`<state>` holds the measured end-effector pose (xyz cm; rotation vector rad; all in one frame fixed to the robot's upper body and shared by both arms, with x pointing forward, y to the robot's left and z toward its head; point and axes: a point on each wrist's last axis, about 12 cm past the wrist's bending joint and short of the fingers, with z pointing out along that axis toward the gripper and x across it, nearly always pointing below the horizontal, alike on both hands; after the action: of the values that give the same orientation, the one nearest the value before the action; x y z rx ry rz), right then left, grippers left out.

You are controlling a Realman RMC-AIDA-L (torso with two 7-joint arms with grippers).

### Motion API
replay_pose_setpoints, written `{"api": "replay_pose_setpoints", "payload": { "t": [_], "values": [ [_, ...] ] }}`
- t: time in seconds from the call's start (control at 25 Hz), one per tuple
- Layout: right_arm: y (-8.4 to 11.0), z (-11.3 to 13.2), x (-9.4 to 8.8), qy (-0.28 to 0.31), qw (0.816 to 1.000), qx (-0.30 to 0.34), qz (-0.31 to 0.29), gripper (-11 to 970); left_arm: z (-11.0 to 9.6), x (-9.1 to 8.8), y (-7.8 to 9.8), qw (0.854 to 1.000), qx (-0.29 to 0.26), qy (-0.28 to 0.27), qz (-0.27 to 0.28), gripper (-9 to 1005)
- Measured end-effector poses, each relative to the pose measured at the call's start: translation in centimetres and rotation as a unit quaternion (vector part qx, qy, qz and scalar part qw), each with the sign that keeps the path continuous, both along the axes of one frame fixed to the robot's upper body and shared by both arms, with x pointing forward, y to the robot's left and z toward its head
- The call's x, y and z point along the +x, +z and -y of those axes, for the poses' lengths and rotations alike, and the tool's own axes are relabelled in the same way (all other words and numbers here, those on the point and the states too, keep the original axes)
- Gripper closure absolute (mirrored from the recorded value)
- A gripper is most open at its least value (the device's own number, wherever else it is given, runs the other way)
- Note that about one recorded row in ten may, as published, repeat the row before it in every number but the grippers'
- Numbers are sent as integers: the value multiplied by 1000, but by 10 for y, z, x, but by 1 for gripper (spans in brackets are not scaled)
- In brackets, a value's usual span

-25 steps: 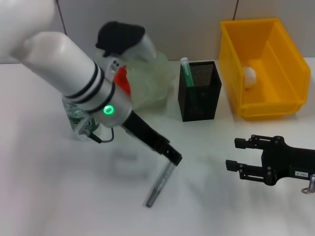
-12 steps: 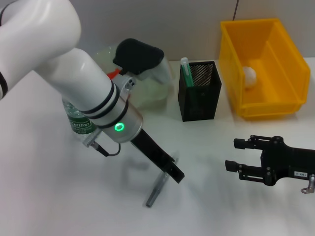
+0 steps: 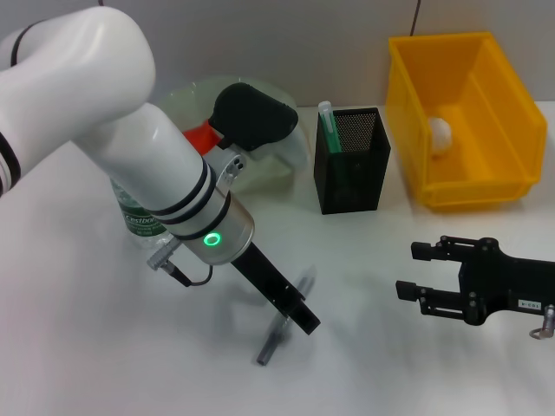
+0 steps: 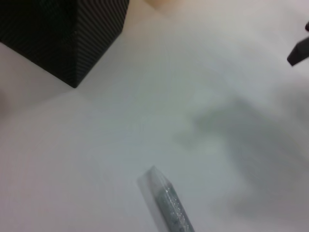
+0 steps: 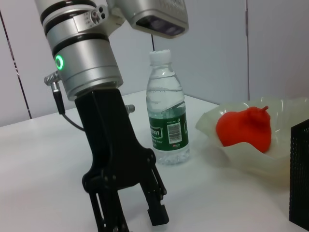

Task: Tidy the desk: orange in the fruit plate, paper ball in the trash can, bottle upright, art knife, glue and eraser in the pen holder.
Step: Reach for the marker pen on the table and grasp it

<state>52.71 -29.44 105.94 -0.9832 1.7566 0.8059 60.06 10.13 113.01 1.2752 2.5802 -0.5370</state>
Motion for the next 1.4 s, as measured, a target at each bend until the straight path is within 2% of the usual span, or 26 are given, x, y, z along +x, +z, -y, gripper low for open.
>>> {"api": "replay_pose_setpoints", "payload": {
  "t": [0.24,0.44,0.92,1.24,1.4],
  "values": [
    [0,1,0,-3,1000,1,1,293,3,-3,-5,1000,14,-19,13,205],
    [0,1,0,-4,1000,1,0,293,3,-3,-7,999,14,-24,20,328],
    [0,1,2,-7,1000,-2,1,292,3,-5,-13,998,24,-39,31,373],
    [1,0,3,-6,1000,-2,3,293,3,-5,-15,998,26,-49,41,556],
    [1,-1,4,-5,1000,-2,3,293,3,-5,-15,998,27,-49,42,558]
  ]
}}
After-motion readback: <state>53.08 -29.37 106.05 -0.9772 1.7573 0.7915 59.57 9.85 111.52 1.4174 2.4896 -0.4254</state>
